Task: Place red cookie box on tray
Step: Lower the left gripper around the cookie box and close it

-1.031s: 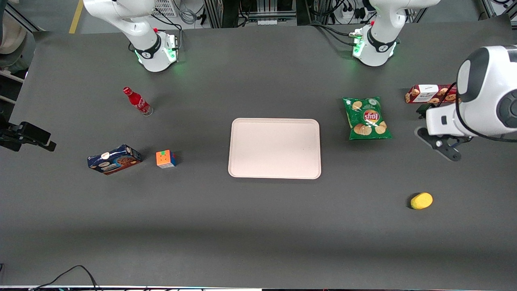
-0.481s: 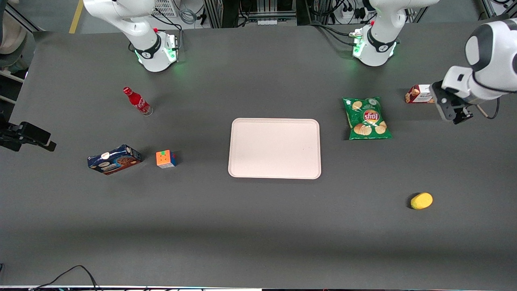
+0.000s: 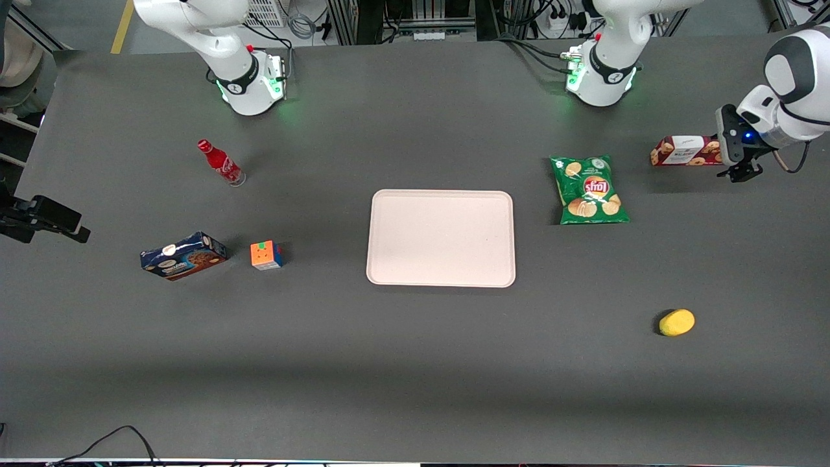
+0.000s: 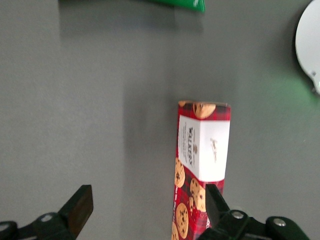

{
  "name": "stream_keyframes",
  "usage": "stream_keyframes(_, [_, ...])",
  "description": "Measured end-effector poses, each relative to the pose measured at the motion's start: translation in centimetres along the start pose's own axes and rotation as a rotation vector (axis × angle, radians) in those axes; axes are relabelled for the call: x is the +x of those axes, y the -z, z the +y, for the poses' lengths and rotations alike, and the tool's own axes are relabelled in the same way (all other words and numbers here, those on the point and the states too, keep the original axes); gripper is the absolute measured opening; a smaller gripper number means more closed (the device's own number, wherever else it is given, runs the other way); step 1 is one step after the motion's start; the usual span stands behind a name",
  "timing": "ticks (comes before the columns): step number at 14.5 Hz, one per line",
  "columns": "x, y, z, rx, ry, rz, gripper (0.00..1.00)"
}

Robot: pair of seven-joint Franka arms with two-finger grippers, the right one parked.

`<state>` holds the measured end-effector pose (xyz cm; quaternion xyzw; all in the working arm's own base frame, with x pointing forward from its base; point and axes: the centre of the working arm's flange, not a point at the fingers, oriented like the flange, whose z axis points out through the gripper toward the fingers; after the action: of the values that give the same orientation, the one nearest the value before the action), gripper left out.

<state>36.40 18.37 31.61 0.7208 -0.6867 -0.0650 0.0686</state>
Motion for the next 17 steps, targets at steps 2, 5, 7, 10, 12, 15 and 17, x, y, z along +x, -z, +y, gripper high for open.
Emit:
stream_keyframes(2, [-1.9, -1.2, 1.1, 0.008, -0.012, -0.016, 1.00])
stream_keyframes(5, [-2.9, -2.4, 2.3, -0.012, -0.043, -0.020, 1.00])
stream_keyframes(7, [-3.0, -3.1, 2.8, -0.028, -0.056, -0.024, 1.00])
stream_keyframes(10, [-4.2, -4.4, 4.0, -0.026, -0.059, -0.034, 1.00])
stream_keyframes(12, [-4.9, -5.5, 4.8, -0.020, -0.062, -0.026, 1.00])
stream_keyframes(15, [-5.5, -6.9, 5.5, -0.015, -0.060, -0.017, 1.00])
stream_keyframes(17, [-5.6, -7.3, 5.6, -0.014, -0.062, -0.017, 1.00])
